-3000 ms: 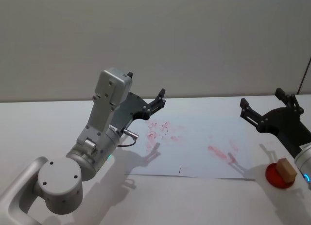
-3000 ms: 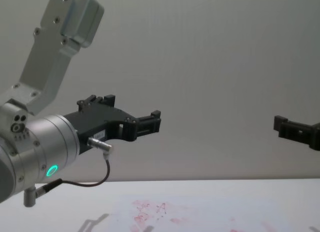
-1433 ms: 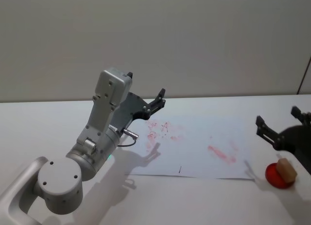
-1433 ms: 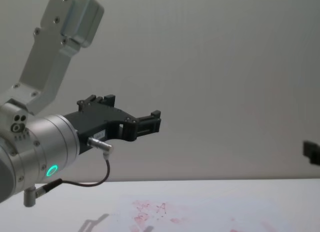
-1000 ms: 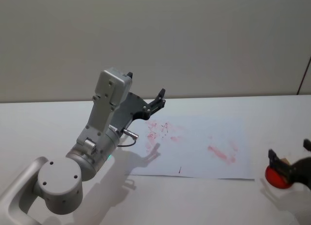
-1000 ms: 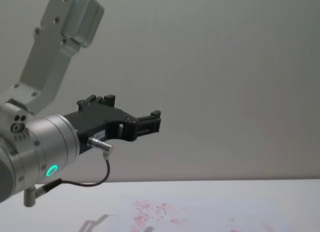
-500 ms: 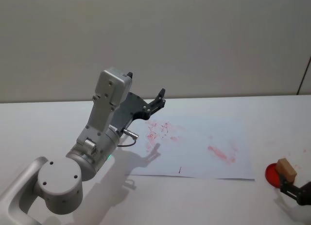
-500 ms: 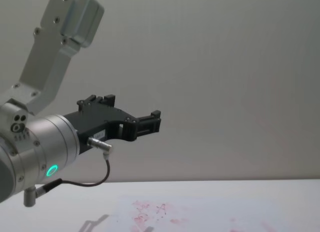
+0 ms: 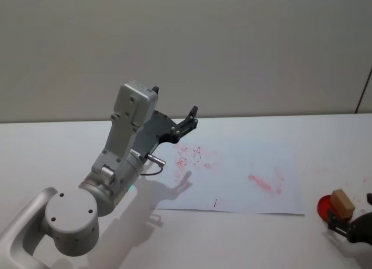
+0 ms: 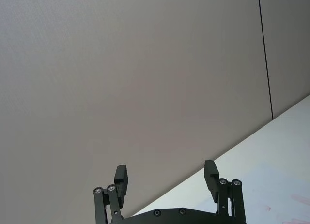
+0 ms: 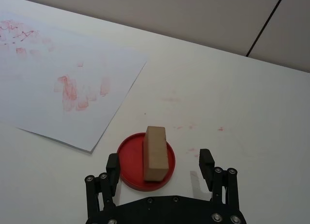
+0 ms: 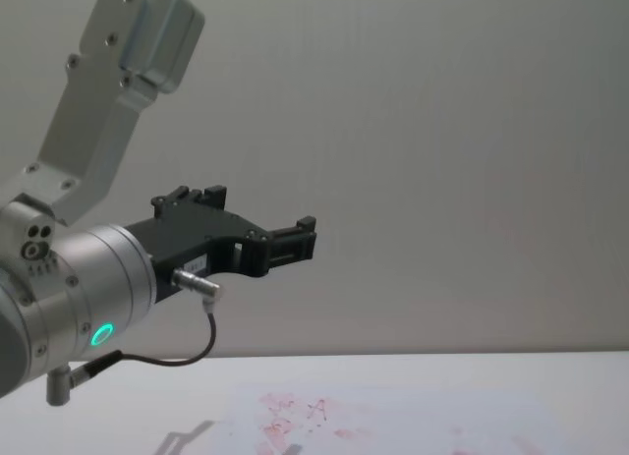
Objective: Use the one hand to pick up the stamp and affix it onto the A4 paper.
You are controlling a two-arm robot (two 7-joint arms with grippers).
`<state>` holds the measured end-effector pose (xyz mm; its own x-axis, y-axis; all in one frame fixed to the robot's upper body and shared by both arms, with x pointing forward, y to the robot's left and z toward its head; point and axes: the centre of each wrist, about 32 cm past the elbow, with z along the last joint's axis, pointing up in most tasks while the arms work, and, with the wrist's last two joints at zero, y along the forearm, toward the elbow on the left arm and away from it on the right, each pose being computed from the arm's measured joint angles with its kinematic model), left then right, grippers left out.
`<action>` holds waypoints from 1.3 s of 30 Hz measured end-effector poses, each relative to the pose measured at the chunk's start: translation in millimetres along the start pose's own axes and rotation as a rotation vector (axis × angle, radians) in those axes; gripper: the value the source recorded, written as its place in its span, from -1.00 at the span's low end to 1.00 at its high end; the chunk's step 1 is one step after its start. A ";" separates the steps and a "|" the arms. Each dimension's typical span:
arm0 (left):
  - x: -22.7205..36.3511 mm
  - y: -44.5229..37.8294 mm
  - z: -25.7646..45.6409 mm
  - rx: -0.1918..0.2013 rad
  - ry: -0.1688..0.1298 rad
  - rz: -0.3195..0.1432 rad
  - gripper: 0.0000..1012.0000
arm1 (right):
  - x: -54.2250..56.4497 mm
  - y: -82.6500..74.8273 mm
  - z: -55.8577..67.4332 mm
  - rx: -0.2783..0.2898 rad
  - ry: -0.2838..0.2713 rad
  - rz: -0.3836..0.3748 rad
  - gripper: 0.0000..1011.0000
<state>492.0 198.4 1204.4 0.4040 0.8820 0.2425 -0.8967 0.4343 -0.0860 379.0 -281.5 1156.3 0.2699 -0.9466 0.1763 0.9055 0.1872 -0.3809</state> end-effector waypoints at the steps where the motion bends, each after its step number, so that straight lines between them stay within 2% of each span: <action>1: 0.0 0.0 0.0 0.000 0.000 0.000 0.98 | -0.2 1.3 0.3 -0.002 -0.001 0.003 0.98; 7: 0.0 0.0 0.0 0.000 0.000 0.000 0.98 | -1.9 11.0 2.5 -0.011 0.002 0.020 0.97; 11: 0.0 0.0 0.0 0.000 0.000 0.000 0.98 | -2.8 15.6 3.7 -0.015 0.002 0.029 0.83; 20: 0.0 0.0 0.0 0.000 0.000 0.000 0.98 | -4.1 20.6 5.1 -0.020 0.004 0.040 0.35; 21: 0.0 0.0 0.0 0.000 0.000 0.000 0.98 | -4.2 21.3 5.4 -0.020 0.004 0.041 0.22; 24: 0.0 0.0 0.0 0.000 0.000 0.000 0.98 | -4.4 22.2 5.7 -0.021 0.004 0.043 0.11; 25: 0.0 0.0 0.0 0.000 0.000 0.000 0.98 | -4.4 22.5 5.8 -0.022 0.004 0.043 0.00; 27: 0.0 0.0 0.0 0.000 0.000 0.000 0.98 | -4.5 23.0 5.9 -0.022 0.004 0.044 -0.09; 28: 0.0 0.0 0.0 0.000 0.000 0.000 0.98 | -4.5 23.2 6.0 -0.022 0.004 0.044 -0.21; 31: 0.0 0.0 0.0 0.000 0.000 0.000 0.98 | -4.7 23.6 6.0 -0.022 0.004 0.046 -0.33; 33: 0.0 0.0 0.0 0.000 0.000 0.000 0.98 | -4.7 24.1 6.2 -0.023 0.004 0.046 -0.51; 39: 0.0 0.0 0.0 0.000 0.000 0.000 0.98 | -4.8 24.7 6.5 -0.023 0.004 0.047 -0.56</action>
<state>492.0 198.4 1204.4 0.4041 0.8820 0.2425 -0.8966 0.4344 -0.0860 402.2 -270.6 1151.9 0.3108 -0.9380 0.1536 0.8838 0.2258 -0.4097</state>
